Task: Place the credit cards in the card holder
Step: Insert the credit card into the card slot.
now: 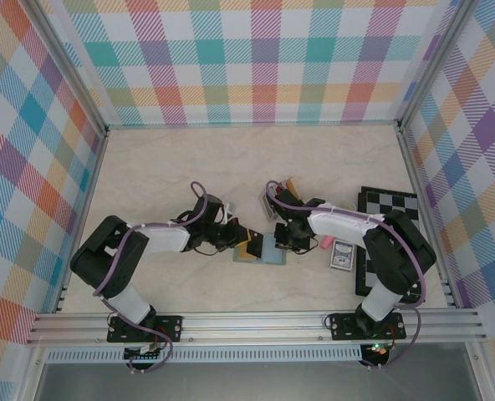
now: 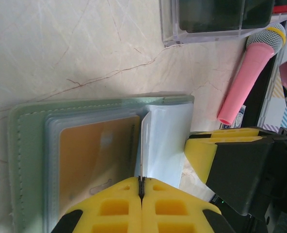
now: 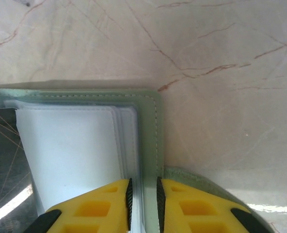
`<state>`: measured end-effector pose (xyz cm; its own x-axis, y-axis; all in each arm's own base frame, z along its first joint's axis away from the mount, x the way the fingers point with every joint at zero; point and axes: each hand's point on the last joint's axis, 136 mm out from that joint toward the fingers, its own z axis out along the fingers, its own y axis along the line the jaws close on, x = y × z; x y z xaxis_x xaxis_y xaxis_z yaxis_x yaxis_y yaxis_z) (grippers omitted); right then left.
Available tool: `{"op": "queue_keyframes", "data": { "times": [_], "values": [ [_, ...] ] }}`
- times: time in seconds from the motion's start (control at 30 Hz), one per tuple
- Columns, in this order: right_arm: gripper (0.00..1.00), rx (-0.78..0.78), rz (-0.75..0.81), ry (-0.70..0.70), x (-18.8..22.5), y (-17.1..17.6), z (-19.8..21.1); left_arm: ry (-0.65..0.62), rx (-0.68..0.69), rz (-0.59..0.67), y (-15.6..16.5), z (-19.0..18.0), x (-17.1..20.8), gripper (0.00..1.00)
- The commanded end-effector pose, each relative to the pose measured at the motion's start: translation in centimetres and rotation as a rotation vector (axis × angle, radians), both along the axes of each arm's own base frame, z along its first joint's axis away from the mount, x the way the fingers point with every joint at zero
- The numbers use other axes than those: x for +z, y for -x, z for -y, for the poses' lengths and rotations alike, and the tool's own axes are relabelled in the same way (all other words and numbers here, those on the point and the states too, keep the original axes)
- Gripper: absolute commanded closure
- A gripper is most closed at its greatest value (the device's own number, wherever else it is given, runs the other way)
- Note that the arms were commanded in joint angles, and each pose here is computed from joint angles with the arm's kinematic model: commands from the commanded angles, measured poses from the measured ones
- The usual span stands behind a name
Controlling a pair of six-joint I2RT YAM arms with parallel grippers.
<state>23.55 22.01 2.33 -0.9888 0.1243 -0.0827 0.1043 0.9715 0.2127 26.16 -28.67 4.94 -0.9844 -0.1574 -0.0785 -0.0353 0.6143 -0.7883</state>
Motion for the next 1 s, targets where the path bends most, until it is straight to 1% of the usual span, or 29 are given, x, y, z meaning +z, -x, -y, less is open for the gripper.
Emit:
{"op": "queue_keyframes", "data": {
  "times": [0.0,0.27,0.47,0.67,0.8,0.97],
  "values": [
    [0.79,-0.028,-0.033,0.034,-1.4,0.5,0.9,-0.010,-0.028,0.022,0.3,0.5,-0.5,1.00],
    [0.82,-0.035,-0.057,0.029,-2.6,1.0,0.9,-0.022,-0.057,0.029,0.9,1.2,-1.3,1.00],
    [0.83,-0.041,-0.068,0.017,-3.1,1.1,0.7,-0.038,-0.077,0.021,1.4,1.6,-2.0,1.00],
    [0.83,-0.046,-0.073,-0.003,-3.1,1.1,0.4,-0.027,-0.055,0.029,1.0,2.5,-1.6,0.96],
    [0.83,-0.058,-0.073,-0.022,-3.1,1.2,0.2,-0.032,-0.081,0.030,1.3,3.7,-1.7,0.93],
    [0.83,-0.086,-0.074,-0.048,-3.1,1.4,0.1,-0.043,-0.062,0.029,1.3,4.8,-1.9,0.90]
  ]
}}
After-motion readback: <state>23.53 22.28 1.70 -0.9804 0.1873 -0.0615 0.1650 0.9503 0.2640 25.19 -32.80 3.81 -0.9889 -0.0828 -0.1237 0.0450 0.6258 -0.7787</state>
